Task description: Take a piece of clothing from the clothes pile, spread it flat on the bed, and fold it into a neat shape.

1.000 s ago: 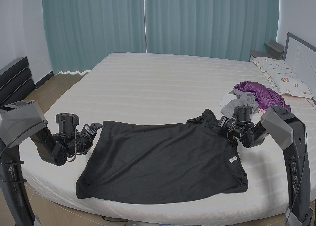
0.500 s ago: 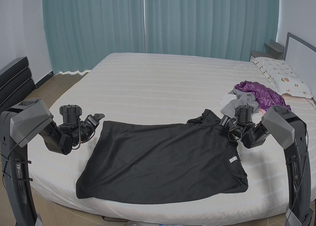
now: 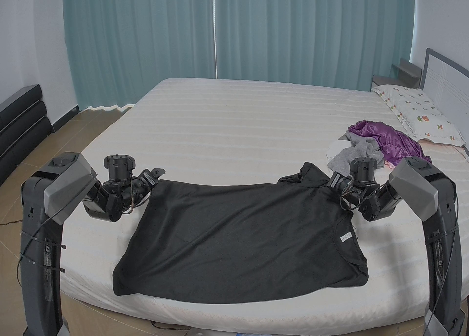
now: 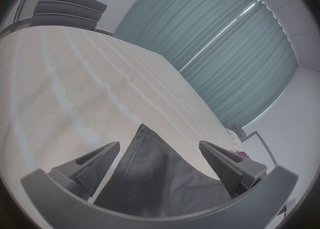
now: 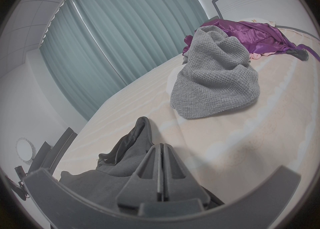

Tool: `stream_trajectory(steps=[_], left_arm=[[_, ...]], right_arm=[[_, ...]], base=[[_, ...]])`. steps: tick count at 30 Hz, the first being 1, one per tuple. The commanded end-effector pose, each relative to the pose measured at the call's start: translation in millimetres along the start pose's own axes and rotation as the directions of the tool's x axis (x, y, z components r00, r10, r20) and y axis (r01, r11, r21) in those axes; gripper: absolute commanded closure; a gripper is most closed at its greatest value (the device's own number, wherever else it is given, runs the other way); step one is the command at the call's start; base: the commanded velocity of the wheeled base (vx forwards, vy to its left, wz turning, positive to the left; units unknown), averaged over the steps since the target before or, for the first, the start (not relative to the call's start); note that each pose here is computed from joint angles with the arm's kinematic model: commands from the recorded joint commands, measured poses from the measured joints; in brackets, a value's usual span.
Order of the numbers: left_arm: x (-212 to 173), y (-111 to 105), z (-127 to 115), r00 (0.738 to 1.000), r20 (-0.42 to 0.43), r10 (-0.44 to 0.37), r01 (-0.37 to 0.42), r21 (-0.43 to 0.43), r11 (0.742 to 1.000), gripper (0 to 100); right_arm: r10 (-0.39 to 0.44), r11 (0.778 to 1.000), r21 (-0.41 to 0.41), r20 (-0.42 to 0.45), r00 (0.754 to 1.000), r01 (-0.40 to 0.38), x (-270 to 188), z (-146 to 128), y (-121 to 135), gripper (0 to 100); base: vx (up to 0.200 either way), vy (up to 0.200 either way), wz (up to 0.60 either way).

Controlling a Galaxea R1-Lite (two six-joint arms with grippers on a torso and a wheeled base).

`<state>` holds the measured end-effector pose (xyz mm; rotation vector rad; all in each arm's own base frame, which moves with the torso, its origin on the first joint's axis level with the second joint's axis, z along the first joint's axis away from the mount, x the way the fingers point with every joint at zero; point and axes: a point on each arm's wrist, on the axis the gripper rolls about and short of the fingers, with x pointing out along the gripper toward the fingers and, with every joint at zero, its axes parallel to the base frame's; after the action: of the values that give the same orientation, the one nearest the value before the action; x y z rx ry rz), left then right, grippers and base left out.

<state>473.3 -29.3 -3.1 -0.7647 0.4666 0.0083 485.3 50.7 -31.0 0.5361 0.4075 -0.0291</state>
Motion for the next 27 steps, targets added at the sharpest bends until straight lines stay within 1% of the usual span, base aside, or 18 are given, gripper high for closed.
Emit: stream_trajectory(steps=[1, 11, 16, 17, 18, 19, 21, 23, 25, 27], left_arm=[[15, 11, -14, 1.0, -0.021, 0.016, -0.016, 0.019, 1.0, 0], [27, 15, -22, 1.0, -0.02, 0.016, -0.016, 0.032, 0.999, 0], [34, 12, -21, 0.999, -0.037, 0.036, -0.034, 0.046, 0.998, 0], [34, 11, -20, 0.999, -0.03, 0.038, -0.037, 0.046, 0.998, 100], [34, 11, -20, 0.999, -0.03, 0.038, -0.037, 0.046, 0.998, 100], [36, 10, -16, 0.999, 0.0, 0.051, -0.051, 0.047, 0.998, 100], [37, 8, -14, 0.998, 0.026, 0.058, -0.059, 0.047, 0.997, 100], [38, 8, -13, 0.997, 0.035, 0.062, -0.063, 0.047, 0.997, 100], [38, 7, -8, 0.995, 0.065, 0.072, -0.075, 0.043, 0.996, 100], [37, 7, -6, 0.993, 0.082, 0.079, -0.082, 0.04, 0.996, 100]], right_arm=[[-0.001, 1.0, -0.001, 0.0, 1.0, 0.001, 0, 0, -1, 100], [0.0, 1.0, -0.001, -0.001, 1.0, 0.0, 0, -1, 0, 100], [0.001, 1.0, -0.002, -0.005, 1.0, -0.001, 1, -3, 1, 100], [0.0, 1.0, -0.002, -0.004, 1.0, 0.0, 1, -2, 0, 100], [0.0, 1.0, -0.002, -0.004, 1.0, 0.0, 1, -2, 0, 100], [0.0, 1.0, -0.001, -0.001, 1.0, 0.0, 1, -1, 0, 100], [0.005, 1.0, 0.004, 0.005, 1.0, -0.005, 2, 1, 1, 100], [0.006, 1.0, 0.008, 0.008, 1.0, -0.006, 2, 1, 1, 100], [0.014, 0.999, 0.035, 0.015, 1.0, -0.015, 1, 3, 4, 100], [0.024, 0.999, 0.038, 0.031, 0.999, -0.026, 2, 5, 6, 100]], base=[[0.0, 0.0, 0.0], [0.0, 0.0, 0.0], [0.0, 0.0, 0.0], [0.0, 0.0, 0.0], [0.0, 0.0, 0.0], [0.0, 0.0, 0.0], [0.0, 0.0, 0.0], [0.0, 0.0, 0.0], [0.0, 0.0, 0.0], [0.0, 0.0, 0.0]])
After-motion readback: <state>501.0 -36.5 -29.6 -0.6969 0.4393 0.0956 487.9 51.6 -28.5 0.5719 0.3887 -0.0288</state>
